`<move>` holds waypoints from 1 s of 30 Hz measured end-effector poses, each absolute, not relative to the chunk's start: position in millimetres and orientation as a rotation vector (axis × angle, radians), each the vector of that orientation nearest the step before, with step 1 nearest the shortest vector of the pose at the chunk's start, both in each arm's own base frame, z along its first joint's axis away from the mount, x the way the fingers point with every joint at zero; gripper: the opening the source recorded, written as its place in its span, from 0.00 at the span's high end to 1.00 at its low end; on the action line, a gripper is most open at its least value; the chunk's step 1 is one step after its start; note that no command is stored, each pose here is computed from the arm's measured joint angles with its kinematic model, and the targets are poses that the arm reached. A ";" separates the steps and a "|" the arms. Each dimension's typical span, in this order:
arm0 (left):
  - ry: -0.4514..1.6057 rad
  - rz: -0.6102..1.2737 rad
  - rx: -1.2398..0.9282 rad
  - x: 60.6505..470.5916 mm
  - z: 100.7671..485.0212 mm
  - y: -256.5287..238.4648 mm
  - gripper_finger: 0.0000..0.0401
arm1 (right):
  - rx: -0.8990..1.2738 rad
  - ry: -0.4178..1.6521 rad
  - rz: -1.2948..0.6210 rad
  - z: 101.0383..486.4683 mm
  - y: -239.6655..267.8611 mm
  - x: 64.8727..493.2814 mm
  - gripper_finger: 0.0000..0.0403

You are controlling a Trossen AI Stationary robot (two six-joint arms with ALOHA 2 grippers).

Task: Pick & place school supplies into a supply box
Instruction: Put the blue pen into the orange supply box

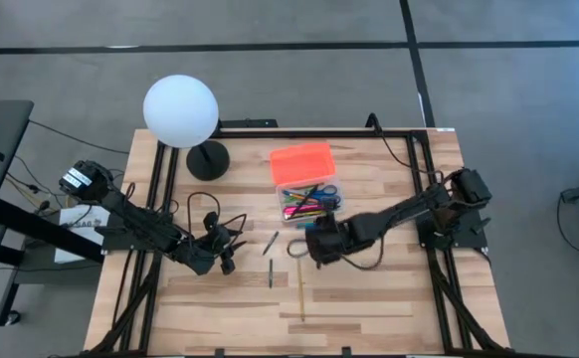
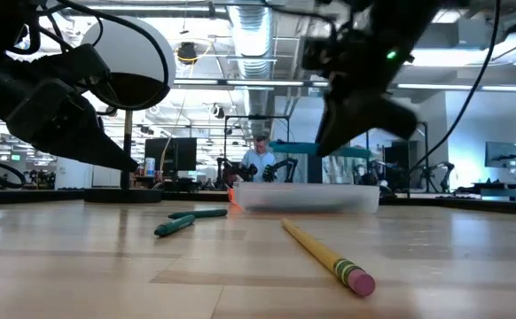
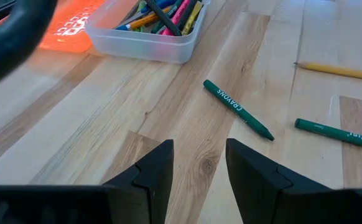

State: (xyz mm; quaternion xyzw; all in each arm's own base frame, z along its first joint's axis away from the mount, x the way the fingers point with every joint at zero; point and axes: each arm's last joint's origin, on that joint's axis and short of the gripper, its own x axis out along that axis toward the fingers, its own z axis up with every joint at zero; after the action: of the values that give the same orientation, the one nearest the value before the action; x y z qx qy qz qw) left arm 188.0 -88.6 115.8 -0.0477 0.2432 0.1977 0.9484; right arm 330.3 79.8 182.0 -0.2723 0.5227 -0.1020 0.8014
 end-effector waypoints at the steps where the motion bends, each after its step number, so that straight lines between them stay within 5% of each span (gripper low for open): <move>1: 0.495 0.402 -0.097 188.0 115.8 -88.6 0.65 | -0.585 1.126 -0.247 182.3 72.2 331.9 0.90; 16: 0.497 0.398 -0.098 188.0 115.7 -88.8 0.65 | -0.411 1.138 -0.297 184.2 -18.0 348.7 0.87; 30: 0.498 0.398 -0.098 187.9 115.7 -88.7 0.65 | -0.335 1.153 -0.343 179.2 -35.6 348.8 0.82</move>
State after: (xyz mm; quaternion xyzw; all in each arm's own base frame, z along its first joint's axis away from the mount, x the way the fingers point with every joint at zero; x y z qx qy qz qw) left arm 187.9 -88.7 115.7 -0.0483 0.2445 0.1954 0.9485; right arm 348.8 -35.6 179.2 -0.1567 0.5396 -0.1604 0.8115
